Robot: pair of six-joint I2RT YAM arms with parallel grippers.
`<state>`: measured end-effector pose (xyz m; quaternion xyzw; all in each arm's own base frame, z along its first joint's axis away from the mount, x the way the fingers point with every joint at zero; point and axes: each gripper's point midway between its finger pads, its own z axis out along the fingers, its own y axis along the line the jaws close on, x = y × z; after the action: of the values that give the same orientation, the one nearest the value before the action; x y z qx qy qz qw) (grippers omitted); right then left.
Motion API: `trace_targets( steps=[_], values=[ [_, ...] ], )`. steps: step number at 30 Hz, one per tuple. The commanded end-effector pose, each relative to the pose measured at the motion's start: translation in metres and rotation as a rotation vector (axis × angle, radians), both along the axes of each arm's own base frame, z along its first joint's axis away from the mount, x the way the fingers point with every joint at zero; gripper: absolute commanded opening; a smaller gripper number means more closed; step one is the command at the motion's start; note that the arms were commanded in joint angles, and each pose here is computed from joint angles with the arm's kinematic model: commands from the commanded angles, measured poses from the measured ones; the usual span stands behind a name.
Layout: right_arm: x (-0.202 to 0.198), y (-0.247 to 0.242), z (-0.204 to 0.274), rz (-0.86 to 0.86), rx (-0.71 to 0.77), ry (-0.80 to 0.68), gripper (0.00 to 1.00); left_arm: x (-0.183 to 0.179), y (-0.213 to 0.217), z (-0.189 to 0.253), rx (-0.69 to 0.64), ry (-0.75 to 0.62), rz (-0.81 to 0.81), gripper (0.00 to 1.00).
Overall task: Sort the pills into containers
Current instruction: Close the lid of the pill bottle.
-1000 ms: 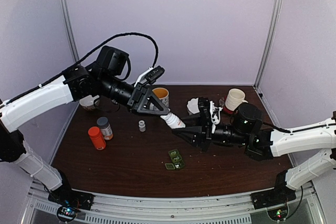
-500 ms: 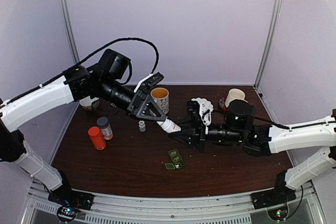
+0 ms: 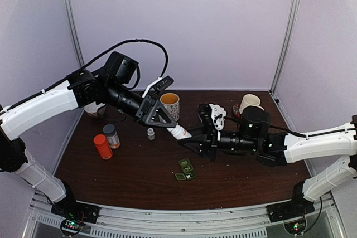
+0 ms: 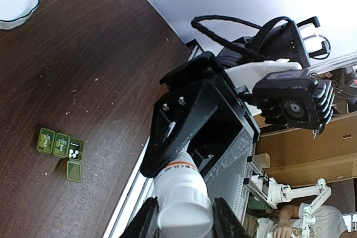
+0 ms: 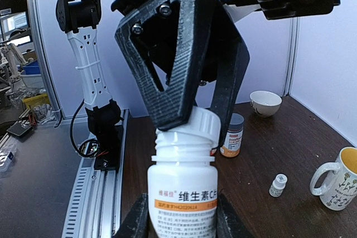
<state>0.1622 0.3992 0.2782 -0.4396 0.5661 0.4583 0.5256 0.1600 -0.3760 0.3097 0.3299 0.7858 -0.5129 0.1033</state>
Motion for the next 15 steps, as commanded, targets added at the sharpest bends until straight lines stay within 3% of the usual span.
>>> trace_targets(
  steps=[1,15],
  values=[
    [0.016,0.002,0.032,-0.069,0.109,-0.001,0.00,-0.013,-0.014,0.012,-0.076,-0.048,-0.080,0.33],
    [0.022,0.004,0.035,-0.091,0.140,0.058,0.00,0.002,-0.009,0.002,-0.003,-0.101,0.004,0.35]
  ],
)
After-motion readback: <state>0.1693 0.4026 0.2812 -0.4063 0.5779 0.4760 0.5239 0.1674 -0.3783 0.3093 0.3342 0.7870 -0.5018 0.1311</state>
